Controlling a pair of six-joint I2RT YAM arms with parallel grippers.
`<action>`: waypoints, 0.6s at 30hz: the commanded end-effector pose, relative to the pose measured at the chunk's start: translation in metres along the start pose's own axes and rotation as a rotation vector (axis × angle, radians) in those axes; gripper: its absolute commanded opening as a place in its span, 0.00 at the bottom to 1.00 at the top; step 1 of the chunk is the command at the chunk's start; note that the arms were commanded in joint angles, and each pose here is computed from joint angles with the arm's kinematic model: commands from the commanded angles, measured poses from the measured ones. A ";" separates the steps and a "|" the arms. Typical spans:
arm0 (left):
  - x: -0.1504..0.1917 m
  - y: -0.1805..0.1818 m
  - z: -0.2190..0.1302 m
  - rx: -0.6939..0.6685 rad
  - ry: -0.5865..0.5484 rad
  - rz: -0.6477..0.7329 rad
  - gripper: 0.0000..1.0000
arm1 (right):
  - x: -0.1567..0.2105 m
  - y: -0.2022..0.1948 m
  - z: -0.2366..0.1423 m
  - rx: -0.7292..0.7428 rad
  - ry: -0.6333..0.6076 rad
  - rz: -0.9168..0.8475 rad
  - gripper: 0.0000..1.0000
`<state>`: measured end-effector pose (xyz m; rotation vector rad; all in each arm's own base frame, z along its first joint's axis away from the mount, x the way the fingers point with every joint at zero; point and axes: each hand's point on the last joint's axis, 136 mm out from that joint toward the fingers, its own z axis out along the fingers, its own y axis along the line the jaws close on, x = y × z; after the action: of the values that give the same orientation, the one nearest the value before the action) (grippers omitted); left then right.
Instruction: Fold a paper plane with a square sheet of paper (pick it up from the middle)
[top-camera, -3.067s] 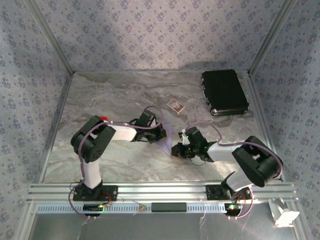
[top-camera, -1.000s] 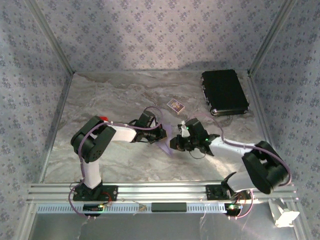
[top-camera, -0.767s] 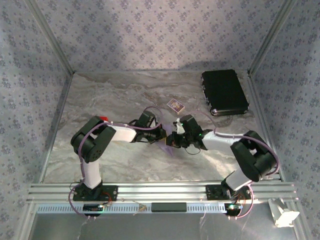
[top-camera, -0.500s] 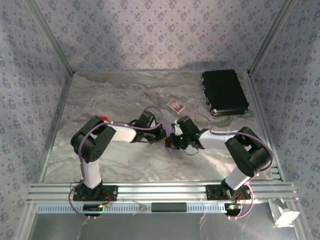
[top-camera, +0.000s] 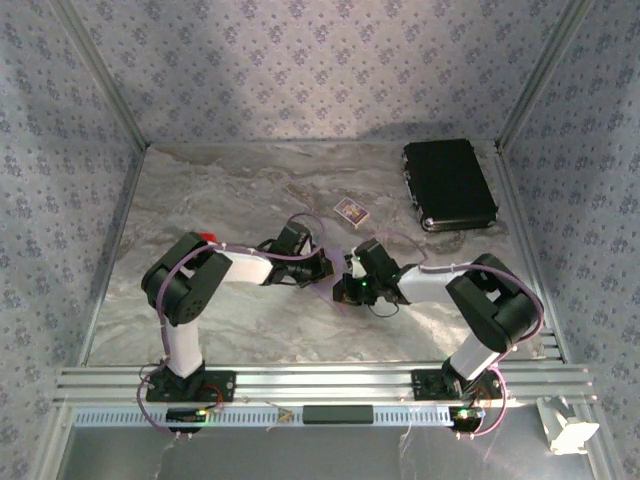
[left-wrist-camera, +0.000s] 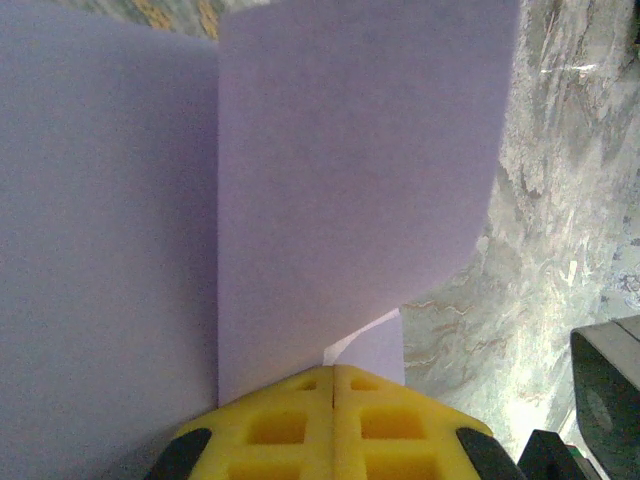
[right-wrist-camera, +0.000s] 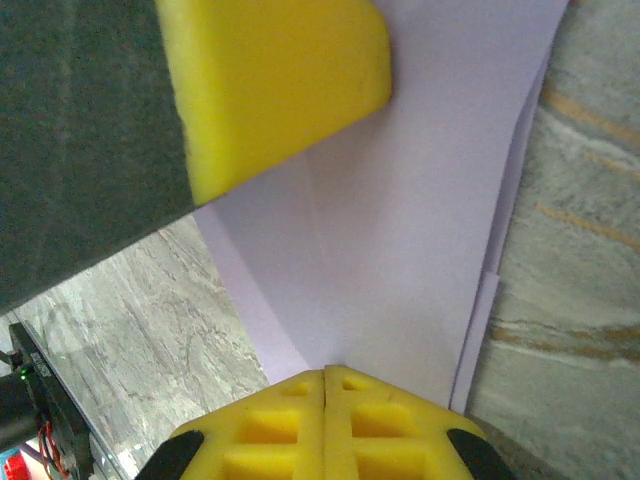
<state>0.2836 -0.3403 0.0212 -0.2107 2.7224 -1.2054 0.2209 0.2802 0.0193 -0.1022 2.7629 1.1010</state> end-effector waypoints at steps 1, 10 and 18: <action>0.011 0.040 0.002 -0.126 0.016 -0.040 0.00 | 0.033 -0.028 0.000 0.090 0.078 0.060 0.06; 0.009 0.045 0.000 -0.139 0.009 -0.051 0.00 | 0.052 -0.031 -0.009 0.076 0.103 0.054 0.06; 0.009 0.046 0.000 -0.140 0.010 -0.053 0.00 | 0.073 -0.038 -0.017 0.098 0.138 0.040 0.06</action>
<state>0.2820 -0.3404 0.0208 -0.2078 2.7276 -1.2113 0.1911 0.2639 0.0194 -0.1318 2.7533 1.1018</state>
